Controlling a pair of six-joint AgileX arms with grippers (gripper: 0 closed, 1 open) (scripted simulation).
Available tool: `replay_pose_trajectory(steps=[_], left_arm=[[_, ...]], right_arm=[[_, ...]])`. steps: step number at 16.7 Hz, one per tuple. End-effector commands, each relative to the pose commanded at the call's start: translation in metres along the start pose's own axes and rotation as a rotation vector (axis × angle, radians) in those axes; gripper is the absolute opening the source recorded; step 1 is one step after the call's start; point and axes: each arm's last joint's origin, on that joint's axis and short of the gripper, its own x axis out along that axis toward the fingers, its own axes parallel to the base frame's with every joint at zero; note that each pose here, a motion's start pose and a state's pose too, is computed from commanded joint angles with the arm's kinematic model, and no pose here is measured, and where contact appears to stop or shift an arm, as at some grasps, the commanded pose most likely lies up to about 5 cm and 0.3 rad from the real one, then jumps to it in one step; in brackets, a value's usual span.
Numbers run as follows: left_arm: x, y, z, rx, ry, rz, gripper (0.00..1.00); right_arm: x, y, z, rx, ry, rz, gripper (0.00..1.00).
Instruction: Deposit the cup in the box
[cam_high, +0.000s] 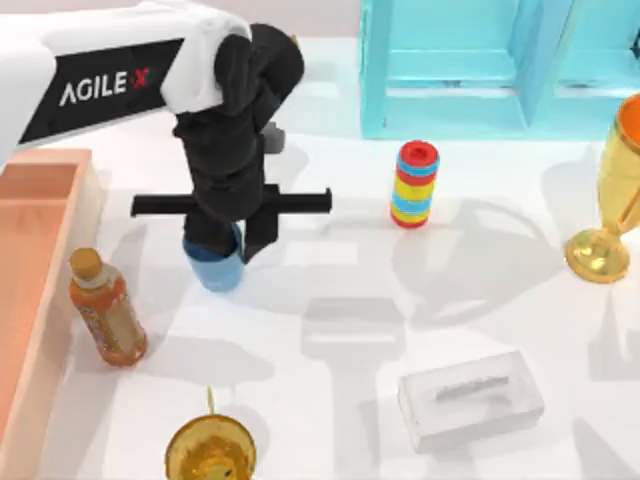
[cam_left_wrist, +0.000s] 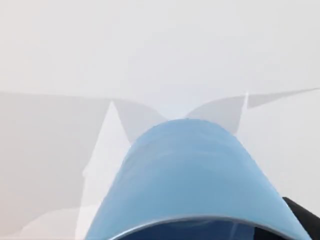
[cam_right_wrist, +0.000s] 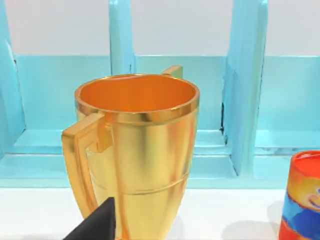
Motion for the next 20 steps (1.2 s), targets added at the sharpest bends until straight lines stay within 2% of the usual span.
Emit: replay_pose_trajectory(steps=[3, 5, 8, 12, 15, 20], left_arm=[[-0.044, 0.053, 0.015, 0.002, -0.044, -0.022, 0.00], [-0.076, 0.095, 0.015, 0.010, -0.078, -0.026, 0.00], [-0.112, 0.156, 0.000, 0.018, -0.092, -0.008, 0.00], [-0.131, 0.224, -0.031, 0.002, -0.040, 0.028, 0.00], [-0.126, 0.248, -0.043, 0.000, 0.025, 0.034, 0.00], [-0.124, 0.249, -0.042, 0.005, 0.027, 0.037, 0.00]], right_arm=[[0.000, 0.000, 0.000, 0.000, 0.000, 0.000, 1.00], [0.000, 0.000, 0.000, 0.000, 0.000, 0.000, 1.00], [0.000, 0.000, 0.000, 0.000, 0.000, 0.000, 1.00], [0.000, 0.000, 0.000, 0.000, 0.000, 0.000, 1.00], [0.000, 0.000, 0.000, 0.000, 0.000, 0.000, 1.00], [0.000, 0.000, 0.000, 0.000, 0.000, 0.000, 1.00]])
